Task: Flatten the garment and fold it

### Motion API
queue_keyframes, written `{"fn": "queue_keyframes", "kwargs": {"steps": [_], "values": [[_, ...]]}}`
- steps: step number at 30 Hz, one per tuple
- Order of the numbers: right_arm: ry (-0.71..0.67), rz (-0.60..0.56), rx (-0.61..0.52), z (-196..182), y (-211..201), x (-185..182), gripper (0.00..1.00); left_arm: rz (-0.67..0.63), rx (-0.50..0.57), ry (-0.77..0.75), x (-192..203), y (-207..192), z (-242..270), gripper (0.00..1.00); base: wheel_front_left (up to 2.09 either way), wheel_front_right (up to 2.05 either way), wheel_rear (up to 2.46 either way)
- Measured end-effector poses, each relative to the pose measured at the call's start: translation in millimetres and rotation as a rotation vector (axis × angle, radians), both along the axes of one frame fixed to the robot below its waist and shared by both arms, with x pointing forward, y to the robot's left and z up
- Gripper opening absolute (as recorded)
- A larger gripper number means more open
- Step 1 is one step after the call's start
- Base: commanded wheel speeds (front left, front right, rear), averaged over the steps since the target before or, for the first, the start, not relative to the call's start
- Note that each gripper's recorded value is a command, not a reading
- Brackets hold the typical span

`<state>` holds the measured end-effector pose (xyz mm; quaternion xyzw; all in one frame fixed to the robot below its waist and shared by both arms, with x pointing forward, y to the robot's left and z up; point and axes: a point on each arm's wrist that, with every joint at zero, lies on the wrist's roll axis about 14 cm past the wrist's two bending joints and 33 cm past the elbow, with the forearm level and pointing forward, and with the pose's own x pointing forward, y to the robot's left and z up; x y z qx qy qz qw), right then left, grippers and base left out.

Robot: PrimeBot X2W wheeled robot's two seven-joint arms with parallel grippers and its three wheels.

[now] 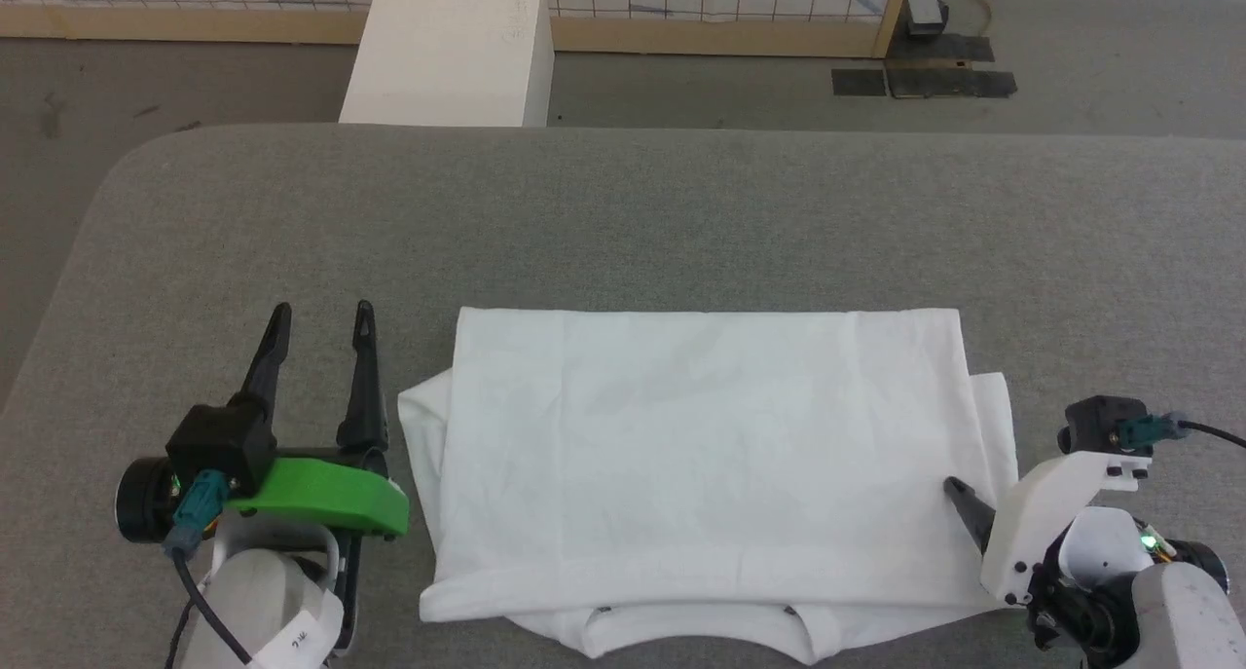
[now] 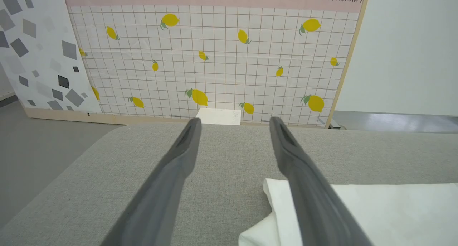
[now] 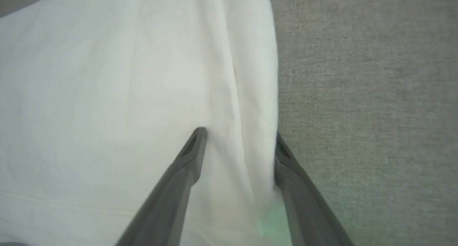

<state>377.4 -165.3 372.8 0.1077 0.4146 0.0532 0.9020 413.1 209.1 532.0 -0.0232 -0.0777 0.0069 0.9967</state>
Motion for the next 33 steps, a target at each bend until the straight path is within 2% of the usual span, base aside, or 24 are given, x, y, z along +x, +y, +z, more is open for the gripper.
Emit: {"fn": "queue_keyframes", "kwargs": {"steps": [1,9,13,18,22,27,33], "values": [[-0.002,-0.003,0.011,0.3,1.0,0.2,0.0,-0.002,0.001,0.001,-0.2,0.1,-0.4,1.0,0.0,0.0,0.0],[-0.067,-0.066,0.038,6.8,-6.3,5.0,0.0,-0.005,-0.007,0.01,-0.4,-0.2,-3.8,1.0,0.0,0.0,0.0],[-0.114,-0.138,-0.033,13.3,-36.1,5.5,0.0,-0.006,-0.007,0.015,-0.4,-0.1,-5.6,1.0,0.0,0.0,0.0],[-0.152,-0.25,-0.198,26.0,-94.7,-5.9,0.0,-0.002,-0.008,0.011,-1.1,0.9,-4.6,1.0,0.0,0.0,0.0],[-0.162,-0.276,-0.268,34.1,-113.4,-13.8,0.0,-0.007,-0.01,0.008,-1.5,0.1,-3.5,1.0,0.0,0.0,0.0],[-0.207,-0.196,-0.277,52.0,-92.7,-10.5,0.0,-0.004,-0.009,0.005,-2.8,0.5,-2.4,1.0,0.0,0.0,0.0],[-0.344,0.04,-0.219,98.9,-11.5,3.8,0.0,-0.012,-0.007,0.002,-3.5,-1.5,-1.2,1.0,0.0,0.0,0.0]]}}
